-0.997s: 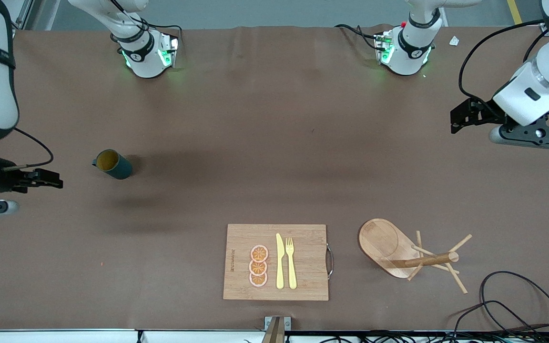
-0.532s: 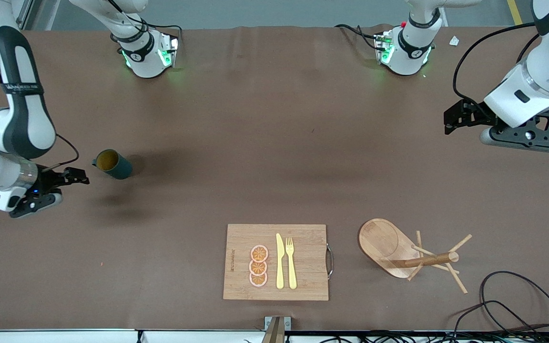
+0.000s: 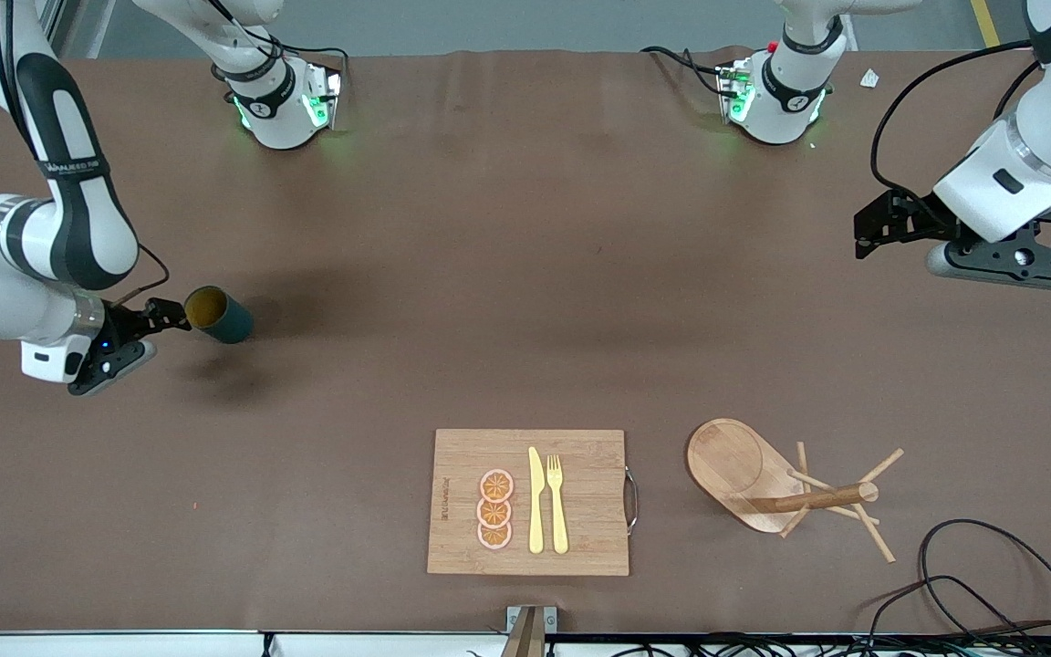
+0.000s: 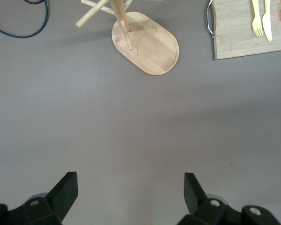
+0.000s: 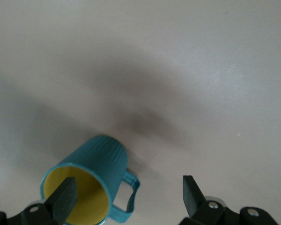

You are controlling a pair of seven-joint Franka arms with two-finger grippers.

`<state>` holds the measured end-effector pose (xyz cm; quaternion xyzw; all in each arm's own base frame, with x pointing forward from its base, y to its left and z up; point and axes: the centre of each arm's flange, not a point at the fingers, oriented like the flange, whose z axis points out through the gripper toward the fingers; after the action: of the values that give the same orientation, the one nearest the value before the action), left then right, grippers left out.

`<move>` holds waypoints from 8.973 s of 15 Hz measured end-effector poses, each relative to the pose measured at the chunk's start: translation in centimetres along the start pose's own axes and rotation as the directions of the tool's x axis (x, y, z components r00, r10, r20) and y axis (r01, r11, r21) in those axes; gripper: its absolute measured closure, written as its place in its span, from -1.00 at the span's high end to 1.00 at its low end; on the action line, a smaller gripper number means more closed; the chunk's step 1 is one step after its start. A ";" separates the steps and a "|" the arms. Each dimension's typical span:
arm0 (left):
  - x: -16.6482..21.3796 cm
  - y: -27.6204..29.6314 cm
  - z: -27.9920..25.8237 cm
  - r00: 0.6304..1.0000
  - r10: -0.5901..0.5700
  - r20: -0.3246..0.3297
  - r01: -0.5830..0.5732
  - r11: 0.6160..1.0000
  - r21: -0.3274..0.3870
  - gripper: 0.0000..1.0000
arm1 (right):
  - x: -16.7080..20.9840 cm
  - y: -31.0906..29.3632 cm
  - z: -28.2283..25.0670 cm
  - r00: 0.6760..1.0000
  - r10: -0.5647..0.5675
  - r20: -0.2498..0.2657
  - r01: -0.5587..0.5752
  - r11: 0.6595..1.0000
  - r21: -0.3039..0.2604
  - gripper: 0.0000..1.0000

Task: Pass cup and hang on rack
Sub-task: 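Lower the right gripper and grasp the teal mug rim, then carry the mug to mid-table with the right gripper while the left gripper approaches, then grasp the mug handle with the left gripper while the right gripper releases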

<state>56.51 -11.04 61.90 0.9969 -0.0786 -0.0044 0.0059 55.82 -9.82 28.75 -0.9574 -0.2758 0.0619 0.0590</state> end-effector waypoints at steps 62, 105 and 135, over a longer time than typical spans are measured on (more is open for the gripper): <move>5.1 2.8 8.1 0.980 -0.197 0.025 0.198 0.980 -0.017 1.00 | 24.6 -54.0 8.3 0.809 0.577 -0.114 -0.583 0.812 -0.024 -0.92; -6.6 43.7 24.0 0.833 -0.474 -0.285 0.538 0.815 0.218 1.00 | 11.7 -10.2 -18.9 0.871 0.491 -0.025 -0.491 0.865 -0.105 1.00; -16.8 53.2 50.6 0.396 -0.331 -0.856 0.635 0.773 -0.006 -0.18 | 7.8 -8.1 -26.6 0.793 0.609 0.010 -0.606 0.791 -0.085 1.00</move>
<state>31.11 -61.55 12.08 0.8429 0.2316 0.4699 -0.1229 62.15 -0.97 55.47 -0.9955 0.0427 0.0846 -0.0063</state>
